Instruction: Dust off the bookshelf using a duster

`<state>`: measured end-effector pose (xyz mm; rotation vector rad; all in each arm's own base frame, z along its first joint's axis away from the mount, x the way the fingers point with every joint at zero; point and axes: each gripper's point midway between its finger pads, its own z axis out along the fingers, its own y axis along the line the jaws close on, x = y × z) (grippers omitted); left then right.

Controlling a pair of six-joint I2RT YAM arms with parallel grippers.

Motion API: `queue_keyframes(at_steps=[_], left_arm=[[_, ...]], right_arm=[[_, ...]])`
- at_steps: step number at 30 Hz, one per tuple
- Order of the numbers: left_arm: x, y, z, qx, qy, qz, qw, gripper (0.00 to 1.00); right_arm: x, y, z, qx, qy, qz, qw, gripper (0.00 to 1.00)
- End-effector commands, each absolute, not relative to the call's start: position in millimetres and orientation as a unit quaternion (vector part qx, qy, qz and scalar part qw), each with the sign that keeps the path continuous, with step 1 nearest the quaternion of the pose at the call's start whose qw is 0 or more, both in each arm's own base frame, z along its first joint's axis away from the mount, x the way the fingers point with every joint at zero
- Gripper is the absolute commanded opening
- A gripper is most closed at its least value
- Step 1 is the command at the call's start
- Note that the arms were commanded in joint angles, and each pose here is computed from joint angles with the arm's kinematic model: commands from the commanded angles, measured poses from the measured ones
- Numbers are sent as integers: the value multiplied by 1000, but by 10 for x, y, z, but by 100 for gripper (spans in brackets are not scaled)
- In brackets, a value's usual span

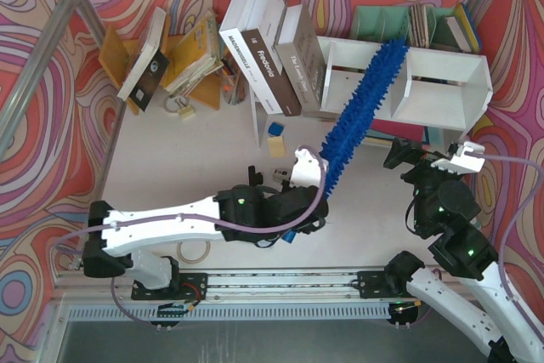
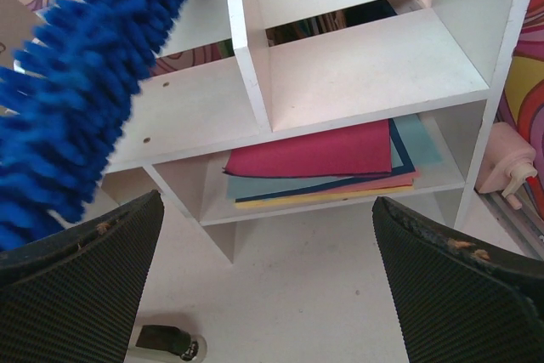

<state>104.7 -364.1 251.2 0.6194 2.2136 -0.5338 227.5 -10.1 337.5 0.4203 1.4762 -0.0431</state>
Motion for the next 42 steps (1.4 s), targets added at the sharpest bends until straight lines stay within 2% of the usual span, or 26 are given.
queue_keyframes(at_steps=[1, 13, 19, 27, 36, 42], left_arm=[[1186, -3618, 2434, 219, 878, -168, 391, 0], [1242, -3247, 2233, 166, 924, -58, 339, 0], [1123, -3232, 2281, 164, 934, -65, 311, 0], [838, -3275, 2092, 206, 948, -63, 233, 0], [972, -3151, 2263, 193, 939, -43, 281, 0], [1046, -3575, 2354, 241, 922, -74, 292, 0]], right_arm=[[2217, -146, 3389, 201, 661, -15, 723, 99], [2218, -127, 3398, 201, 659, -6, 725, 99], [2202, -139, 3409, 203, 657, -5, 726, 99], [2193, -143, 3422, 203, 654, -4, 728, 99], [2191, -142, 3418, 205, 654, -2, 728, 99], [2191, -151, 3428, 202, 655, -7, 728, 99]])
